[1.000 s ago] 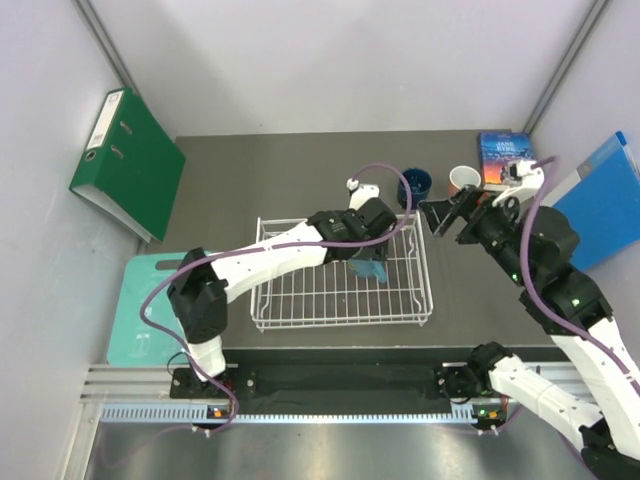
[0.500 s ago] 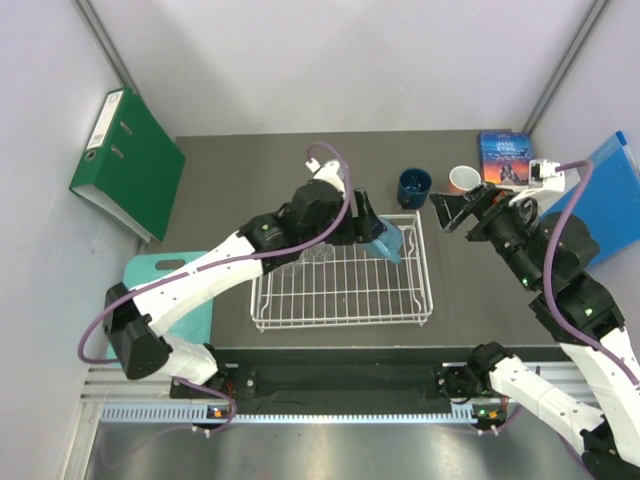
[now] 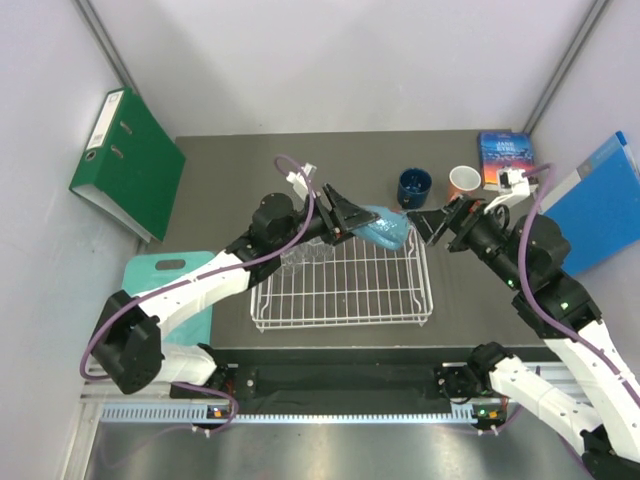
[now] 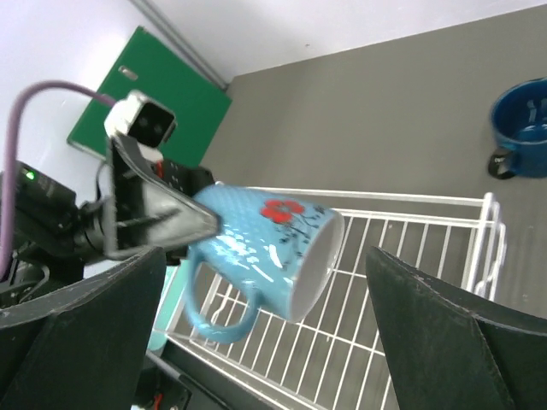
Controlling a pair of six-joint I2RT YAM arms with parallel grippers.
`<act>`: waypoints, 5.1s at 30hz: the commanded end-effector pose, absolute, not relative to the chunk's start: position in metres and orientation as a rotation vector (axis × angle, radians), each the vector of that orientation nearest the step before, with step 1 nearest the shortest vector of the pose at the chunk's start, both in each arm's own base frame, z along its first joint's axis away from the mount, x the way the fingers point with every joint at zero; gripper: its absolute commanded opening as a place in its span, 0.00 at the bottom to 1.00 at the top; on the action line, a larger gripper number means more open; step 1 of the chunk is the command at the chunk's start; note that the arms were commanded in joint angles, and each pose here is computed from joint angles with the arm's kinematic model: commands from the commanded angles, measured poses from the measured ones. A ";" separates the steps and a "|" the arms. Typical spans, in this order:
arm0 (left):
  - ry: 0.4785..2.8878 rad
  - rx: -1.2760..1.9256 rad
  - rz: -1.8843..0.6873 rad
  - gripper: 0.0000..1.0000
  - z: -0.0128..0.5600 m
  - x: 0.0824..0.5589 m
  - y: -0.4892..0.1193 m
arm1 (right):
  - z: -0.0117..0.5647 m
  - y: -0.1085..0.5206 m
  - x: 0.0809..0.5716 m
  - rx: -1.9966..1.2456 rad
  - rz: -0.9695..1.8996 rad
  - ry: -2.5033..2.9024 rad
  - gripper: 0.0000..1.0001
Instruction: Unload the cups from the dish rack
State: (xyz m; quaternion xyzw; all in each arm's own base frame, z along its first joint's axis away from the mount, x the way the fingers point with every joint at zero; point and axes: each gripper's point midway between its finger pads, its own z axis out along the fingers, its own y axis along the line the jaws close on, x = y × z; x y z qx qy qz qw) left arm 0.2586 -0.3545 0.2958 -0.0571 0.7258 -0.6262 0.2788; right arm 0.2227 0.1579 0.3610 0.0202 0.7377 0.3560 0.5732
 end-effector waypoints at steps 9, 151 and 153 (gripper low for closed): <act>1.574 0.060 -2.040 0.00 0.398 0.226 -0.360 | 0.372 0.191 0.223 -0.040 1.004 1.680 0.97; 1.762 0.139 -2.028 0.69 0.361 0.242 -0.376 | 0.410 0.218 0.193 -0.250 1.287 1.568 0.00; 1.776 0.129 -2.022 0.75 0.358 0.244 -0.377 | 0.409 0.219 0.193 -0.250 1.292 1.568 0.00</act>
